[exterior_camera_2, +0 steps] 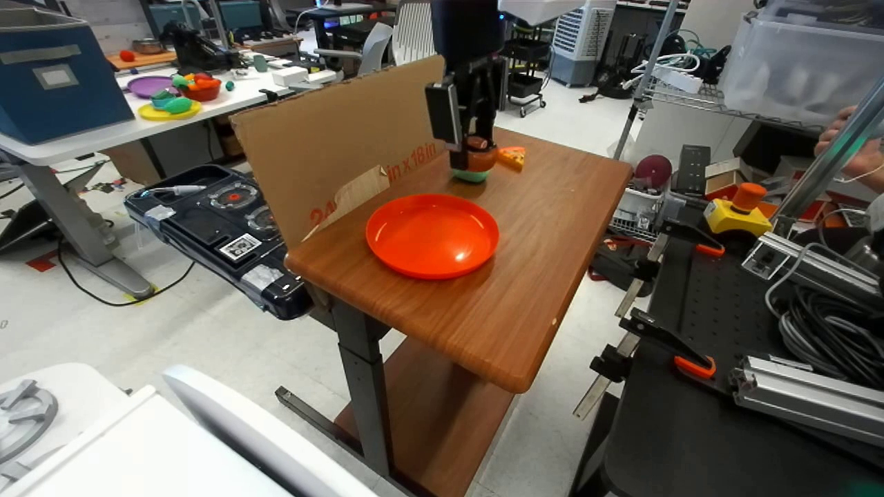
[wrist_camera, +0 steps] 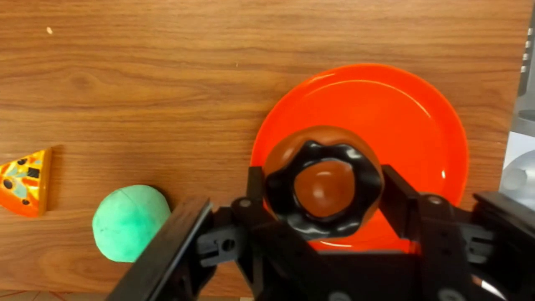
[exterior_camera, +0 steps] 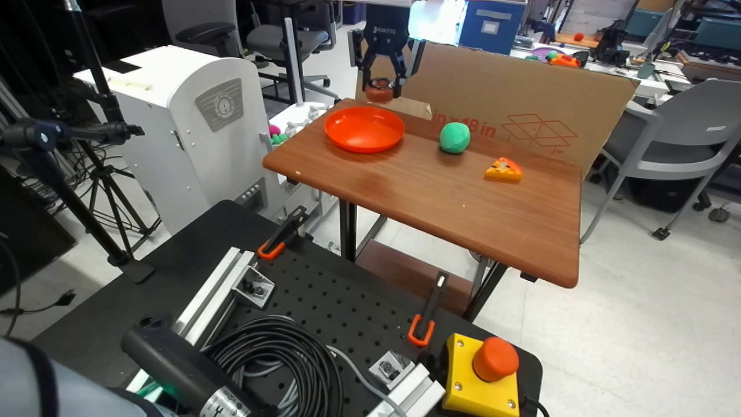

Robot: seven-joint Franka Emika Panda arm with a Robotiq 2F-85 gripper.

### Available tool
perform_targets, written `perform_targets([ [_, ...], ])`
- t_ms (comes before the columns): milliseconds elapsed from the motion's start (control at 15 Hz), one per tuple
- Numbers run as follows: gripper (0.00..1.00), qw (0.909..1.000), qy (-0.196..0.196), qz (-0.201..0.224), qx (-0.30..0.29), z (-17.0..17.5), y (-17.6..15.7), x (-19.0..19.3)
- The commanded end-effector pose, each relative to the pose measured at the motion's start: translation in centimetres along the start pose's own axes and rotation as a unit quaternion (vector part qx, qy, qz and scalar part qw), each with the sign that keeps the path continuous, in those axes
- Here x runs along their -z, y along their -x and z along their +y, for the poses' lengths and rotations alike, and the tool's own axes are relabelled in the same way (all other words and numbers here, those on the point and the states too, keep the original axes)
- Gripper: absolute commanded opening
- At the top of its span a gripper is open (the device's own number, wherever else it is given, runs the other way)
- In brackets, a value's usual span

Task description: Put the donut on the plate

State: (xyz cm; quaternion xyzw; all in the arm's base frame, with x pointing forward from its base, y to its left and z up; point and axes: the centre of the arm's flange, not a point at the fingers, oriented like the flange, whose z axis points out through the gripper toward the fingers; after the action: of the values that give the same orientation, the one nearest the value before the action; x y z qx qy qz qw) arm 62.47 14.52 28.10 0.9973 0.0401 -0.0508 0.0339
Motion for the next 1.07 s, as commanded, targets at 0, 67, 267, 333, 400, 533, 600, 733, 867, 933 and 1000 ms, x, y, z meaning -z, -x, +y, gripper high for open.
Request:
perform_targets([
  [0, 0.42, 0.9998, 0.0, -0.019, -0.008, -1.6, -4.5, -1.4],
  [67, 0.42, 0.9997, 0.004, -0.022, -0.008, -1.9, -5.1, -2.2],
  [267, 0.42, 0.9994, 0.01, -0.031, -0.01, -2.8, -6.6, -5.0],
  [333, 0.42, 0.9993, 0.011, -0.035, -0.009, -3.2, -6.9, -5.9],
  [400, 0.42, 0.9992, 0.012, -0.036, -0.008, -3.5, -7.1, -6.7],
  [533, 0.42, 0.9991, 0.015, -0.038, -0.005, -4.0, -7.2, -8.3],
  [600, 0.42, 0.9992, 0.015, -0.038, -0.005, -4.1, -7.2, -8.9],
  [733, 0.42, 0.9992, 0.015, -0.037, -0.002, -4.2, -6.9, -9.6],
  [867, 0.42, 0.9992, 0.016, -0.036, 0.002, -4.2, -6.4, -9.7],
  [933, 0.92, 0.9992, 0.012, -0.036, 0.007, -4.2, -5.8, -9.3],
  [1000, 0.94, 0.9992, 0.014, -0.037, 0.011, -4.2, -5.2, -8.8],
])
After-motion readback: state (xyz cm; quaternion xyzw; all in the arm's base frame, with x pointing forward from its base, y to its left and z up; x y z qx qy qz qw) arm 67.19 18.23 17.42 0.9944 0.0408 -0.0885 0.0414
